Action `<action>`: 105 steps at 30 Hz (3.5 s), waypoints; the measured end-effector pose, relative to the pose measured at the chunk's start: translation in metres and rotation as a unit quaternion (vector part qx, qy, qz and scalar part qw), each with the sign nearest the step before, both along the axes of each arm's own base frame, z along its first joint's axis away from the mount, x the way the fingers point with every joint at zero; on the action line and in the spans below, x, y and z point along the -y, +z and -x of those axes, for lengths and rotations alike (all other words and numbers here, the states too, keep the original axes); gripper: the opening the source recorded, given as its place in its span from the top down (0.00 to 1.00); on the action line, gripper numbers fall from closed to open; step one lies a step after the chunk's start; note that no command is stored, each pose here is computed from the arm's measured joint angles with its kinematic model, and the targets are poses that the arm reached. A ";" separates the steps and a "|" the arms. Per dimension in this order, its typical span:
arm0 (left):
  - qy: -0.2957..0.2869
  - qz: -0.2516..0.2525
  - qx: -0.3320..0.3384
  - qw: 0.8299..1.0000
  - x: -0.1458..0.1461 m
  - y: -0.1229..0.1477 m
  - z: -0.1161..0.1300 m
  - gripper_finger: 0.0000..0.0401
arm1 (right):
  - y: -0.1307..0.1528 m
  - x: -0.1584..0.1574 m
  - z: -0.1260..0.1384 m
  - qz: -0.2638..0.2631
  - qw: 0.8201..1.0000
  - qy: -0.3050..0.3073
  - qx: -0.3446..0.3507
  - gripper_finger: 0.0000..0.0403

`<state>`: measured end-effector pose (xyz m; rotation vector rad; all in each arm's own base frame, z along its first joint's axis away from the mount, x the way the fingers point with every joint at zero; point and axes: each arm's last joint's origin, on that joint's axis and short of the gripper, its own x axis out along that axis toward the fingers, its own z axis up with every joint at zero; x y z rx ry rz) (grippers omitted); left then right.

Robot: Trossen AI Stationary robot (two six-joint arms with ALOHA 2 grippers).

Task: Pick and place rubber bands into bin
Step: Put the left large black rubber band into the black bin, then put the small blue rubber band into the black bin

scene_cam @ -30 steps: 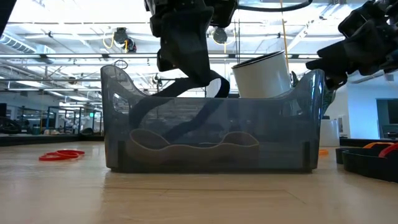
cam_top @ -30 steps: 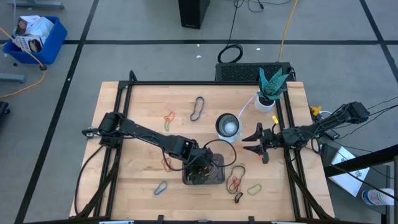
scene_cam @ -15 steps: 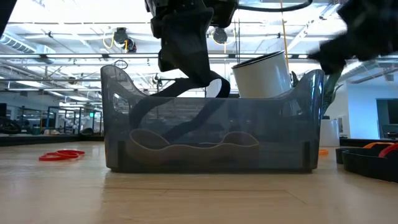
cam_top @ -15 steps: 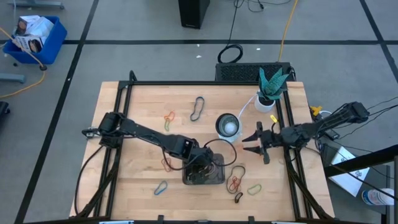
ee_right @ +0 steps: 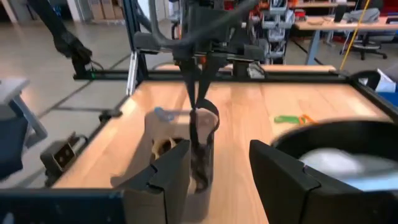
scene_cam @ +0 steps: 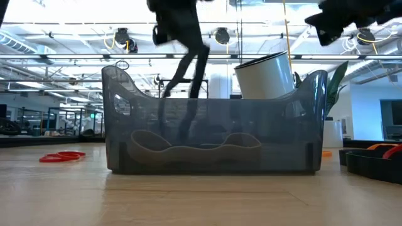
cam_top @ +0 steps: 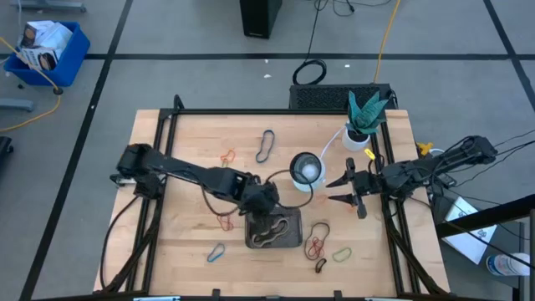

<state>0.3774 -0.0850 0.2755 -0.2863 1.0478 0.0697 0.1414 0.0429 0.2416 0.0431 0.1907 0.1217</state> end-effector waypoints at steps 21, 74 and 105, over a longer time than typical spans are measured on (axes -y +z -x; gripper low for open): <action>-0.033 -0.055 0.148 0.987 0.019 0.080 0.051 0.69 | 0.013 -0.008 -0.023 0.024 0.999 0.001 -0.025 0.60; 0.146 0.053 -0.094 0.983 0.065 -0.027 0.168 0.69 | 0.001 -0.005 -0.033 0.017 0.997 -0.034 -0.062 0.61; 0.035 0.118 -0.012 0.992 0.073 -0.063 0.157 0.69 | 0.004 -0.004 -0.036 0.011 0.998 -0.038 -0.047 0.60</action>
